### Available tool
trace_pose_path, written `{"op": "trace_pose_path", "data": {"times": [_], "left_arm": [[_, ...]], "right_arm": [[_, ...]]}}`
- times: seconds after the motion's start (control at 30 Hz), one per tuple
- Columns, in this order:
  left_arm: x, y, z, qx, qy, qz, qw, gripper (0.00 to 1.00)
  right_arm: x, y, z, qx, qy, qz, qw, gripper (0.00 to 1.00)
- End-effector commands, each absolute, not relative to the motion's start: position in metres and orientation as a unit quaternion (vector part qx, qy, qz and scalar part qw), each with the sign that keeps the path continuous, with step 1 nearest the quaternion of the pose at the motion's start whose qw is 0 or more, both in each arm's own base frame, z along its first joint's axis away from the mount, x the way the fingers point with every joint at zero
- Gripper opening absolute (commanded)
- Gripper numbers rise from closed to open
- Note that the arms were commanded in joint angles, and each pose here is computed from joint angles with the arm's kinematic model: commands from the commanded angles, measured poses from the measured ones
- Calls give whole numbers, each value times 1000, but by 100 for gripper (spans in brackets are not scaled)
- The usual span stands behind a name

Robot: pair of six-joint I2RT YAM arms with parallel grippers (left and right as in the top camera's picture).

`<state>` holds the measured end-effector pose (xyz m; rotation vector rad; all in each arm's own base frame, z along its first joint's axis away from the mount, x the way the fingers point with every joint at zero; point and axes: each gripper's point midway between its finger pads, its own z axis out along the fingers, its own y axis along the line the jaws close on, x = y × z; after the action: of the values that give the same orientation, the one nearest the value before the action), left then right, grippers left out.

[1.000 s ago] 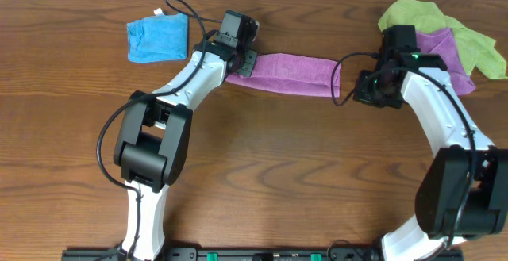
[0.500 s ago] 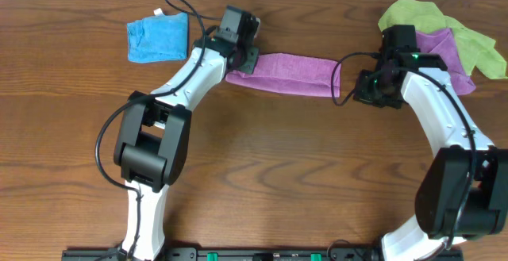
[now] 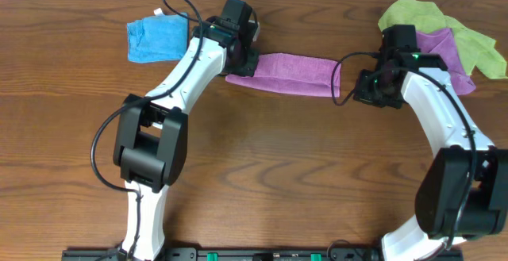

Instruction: Fold the cloth

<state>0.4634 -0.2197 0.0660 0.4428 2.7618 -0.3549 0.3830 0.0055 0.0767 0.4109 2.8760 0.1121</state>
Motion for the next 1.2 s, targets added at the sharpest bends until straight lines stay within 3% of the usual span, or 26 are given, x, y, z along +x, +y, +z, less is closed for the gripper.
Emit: {"op": "trace_pose_path", "data": {"times": [0.0,0.17,0.5,0.97,1.17], "left_arm": [[455,-215,69,143,969,-138,145,6],[442,-206,65,141,970,-130,152,6],[493,-201,74,150,943,-144,260,6],[485,-212,65,159,943,-159,243,6],[487,-209,36,155,950,-146,227,6]], "right_arm": [[389,6,90,137,980,33,138,2],[389,6,91,138,980,33,139,2],[388,6,90,138,980,33,137,2],[390,6,91,138,980,33,140,1],[389,6,90,138,980,33,139,1]]}}
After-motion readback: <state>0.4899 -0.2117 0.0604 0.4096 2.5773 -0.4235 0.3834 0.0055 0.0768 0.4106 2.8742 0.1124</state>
